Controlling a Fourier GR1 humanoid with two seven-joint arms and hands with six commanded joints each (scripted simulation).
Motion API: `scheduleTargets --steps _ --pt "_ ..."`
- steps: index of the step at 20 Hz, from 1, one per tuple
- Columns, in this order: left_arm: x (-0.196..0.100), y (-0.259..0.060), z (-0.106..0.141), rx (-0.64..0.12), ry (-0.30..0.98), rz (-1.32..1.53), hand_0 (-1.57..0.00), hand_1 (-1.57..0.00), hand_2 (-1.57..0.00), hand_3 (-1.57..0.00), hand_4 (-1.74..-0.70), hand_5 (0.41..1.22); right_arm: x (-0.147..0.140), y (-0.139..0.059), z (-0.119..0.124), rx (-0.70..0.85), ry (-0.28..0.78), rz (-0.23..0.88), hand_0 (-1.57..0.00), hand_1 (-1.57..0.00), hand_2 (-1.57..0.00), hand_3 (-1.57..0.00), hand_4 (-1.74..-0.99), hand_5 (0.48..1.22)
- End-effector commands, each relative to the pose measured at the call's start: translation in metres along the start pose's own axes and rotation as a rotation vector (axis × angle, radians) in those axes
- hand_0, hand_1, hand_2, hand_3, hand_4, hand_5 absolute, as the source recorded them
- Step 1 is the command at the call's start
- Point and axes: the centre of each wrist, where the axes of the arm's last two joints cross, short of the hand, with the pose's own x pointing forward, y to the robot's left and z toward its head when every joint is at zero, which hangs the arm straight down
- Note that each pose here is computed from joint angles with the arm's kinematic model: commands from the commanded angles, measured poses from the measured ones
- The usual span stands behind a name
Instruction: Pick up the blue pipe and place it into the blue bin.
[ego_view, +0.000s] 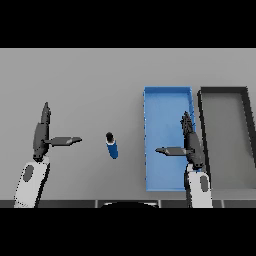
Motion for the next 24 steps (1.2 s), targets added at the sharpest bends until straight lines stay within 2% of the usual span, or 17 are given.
scheduleTargets --steps 1,6,7,9,10,14,19,22,24 --pt "0.000 0.000 -0.001 0.001 -0.004 0.001 0.00 0.00 0.00 0.00 -0.97 0.593 0.000 0.000 -0.001 -0.001 0.001 0.000 0.00 0.00 0.00 0.00 -1.205 0.629" --pt "0.002 0.002 -0.006 0.006 -0.005 0.000 0.00 0.00 0.00 0.00 -0.97 0.593 0.002 -0.001 -0.008 0.000 0.005 0.001 0.00 0.00 0.00 0.00 -1.205 0.629" --pt "-0.005 0.013 0.001 -0.110 -0.036 -0.072 0.00 0.00 0.00 0.00 -0.97 0.593 0.006 -0.016 0.002 0.027 -0.090 0.141 0.00 0.00 0.00 0.00 -1.205 0.629" --pt "-0.011 0.035 0.005 -0.218 -0.052 -0.155 0.00 0.00 0.00 0.00 -0.96 0.590 0.009 -0.022 0.016 0.077 -0.140 0.267 0.00 0.00 0.00 0.00 -1.197 0.627" --pt "-0.013 0.039 0.006 -0.250 -0.061 -0.165 0.00 0.00 0.00 0.00 -0.96 0.590 0.010 -0.017 0.016 0.090 -0.144 0.284 0.00 0.00 0.00 0.00 -1.197 0.626" --pt "-0.012 0.036 0.005 -0.324 -0.084 -0.147 0.00 0.00 0.00 0.00 -0.96 0.593 0.014 -0.020 0.020 0.102 -0.126 0.309 0.00 0.00 0.00 0.00 -1.203 0.625" --pt "-0.005 0.036 0.021 -0.520 -0.080 -0.172 0.00 0.00 0.00 0.00 -1.03 0.549 0.015 -0.019 0.015 0.107 -0.123 0.316 0.00 0.00 0.00 0.00 -1.179 0.616" --pt "-0.004 0.010 0.034 -0.655 -0.057 -0.157 0.00 0.00 0.00 0.00 -1.10 0.510 0.012 -0.019 0.019 0.113 -0.123 0.322 0.00 0.00 0.00 0.00 -1.173 0.616" --pt "-0.004 -0.006 0.042 -0.710 -0.035 -0.175 0.00 0.00 0.00 0.00 -1.13 0.485 0.016 -0.022 0.019 0.109 -0.116 0.326 0.00 0.00 0.00 0.00 -1.174 0.618"
